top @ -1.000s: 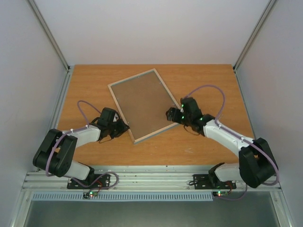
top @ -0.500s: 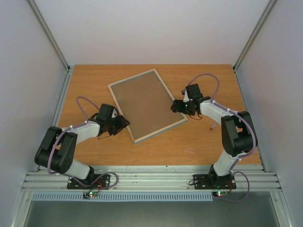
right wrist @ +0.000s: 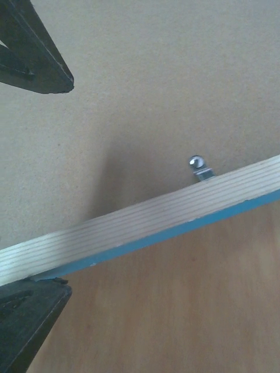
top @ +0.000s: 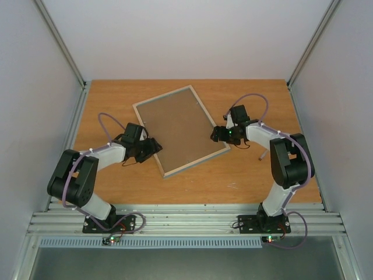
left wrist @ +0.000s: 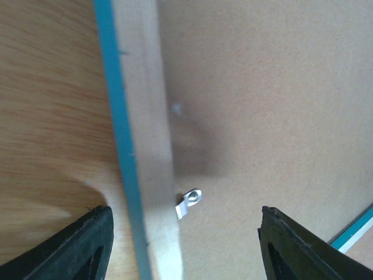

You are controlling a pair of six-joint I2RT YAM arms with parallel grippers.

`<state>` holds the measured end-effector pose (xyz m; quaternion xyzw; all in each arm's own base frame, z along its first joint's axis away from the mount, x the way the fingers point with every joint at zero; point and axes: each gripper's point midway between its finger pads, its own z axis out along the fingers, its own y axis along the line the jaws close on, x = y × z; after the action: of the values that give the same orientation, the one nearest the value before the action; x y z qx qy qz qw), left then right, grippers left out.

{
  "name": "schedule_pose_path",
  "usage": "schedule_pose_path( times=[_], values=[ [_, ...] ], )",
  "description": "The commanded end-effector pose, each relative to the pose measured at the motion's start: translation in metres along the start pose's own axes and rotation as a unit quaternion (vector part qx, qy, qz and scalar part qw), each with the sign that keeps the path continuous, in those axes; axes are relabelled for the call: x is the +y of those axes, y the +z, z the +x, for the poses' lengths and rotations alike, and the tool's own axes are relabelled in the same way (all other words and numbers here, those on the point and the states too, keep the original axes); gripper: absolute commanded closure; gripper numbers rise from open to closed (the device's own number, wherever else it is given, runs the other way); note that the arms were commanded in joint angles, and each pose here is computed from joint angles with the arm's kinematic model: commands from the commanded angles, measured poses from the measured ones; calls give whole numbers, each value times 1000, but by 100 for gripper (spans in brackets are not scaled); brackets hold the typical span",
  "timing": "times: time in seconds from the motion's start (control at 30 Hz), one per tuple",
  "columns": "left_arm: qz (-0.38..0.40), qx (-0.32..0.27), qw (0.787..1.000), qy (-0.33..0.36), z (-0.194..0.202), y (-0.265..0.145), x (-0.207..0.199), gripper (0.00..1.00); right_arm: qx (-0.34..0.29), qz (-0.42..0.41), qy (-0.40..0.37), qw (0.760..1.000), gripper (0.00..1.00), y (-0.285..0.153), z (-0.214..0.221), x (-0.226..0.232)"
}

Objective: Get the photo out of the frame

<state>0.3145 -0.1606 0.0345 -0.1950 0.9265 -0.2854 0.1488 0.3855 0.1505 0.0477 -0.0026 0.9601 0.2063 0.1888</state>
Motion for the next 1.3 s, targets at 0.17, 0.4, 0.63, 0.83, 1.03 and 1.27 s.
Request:
schedule_pose_path(
  times=[0.17,0.4,0.63,0.83,1.03,1.27],
  values=[
    [-2,32,999,41,13,13,-11,30,58,-58,26,996,14,-21,64,18],
    [0,50,996,69,27,12,-17,29,71,-65,29,995,14,-41,102,31],
    [9,56,996,73,37,6,-15,28,71,-50,46,995,14,-57,120,27],
    [-1,23,997,78,30,-9,-9,20,30,-1,47,998,13,-79,107,15],
    [-25,-43,996,70,3,-42,7,13,-15,85,46,995,11,-106,81,-11],
    [-85,-139,983,87,-24,-82,28,1,-55,183,86,978,10,-131,55,-61]
  ],
)
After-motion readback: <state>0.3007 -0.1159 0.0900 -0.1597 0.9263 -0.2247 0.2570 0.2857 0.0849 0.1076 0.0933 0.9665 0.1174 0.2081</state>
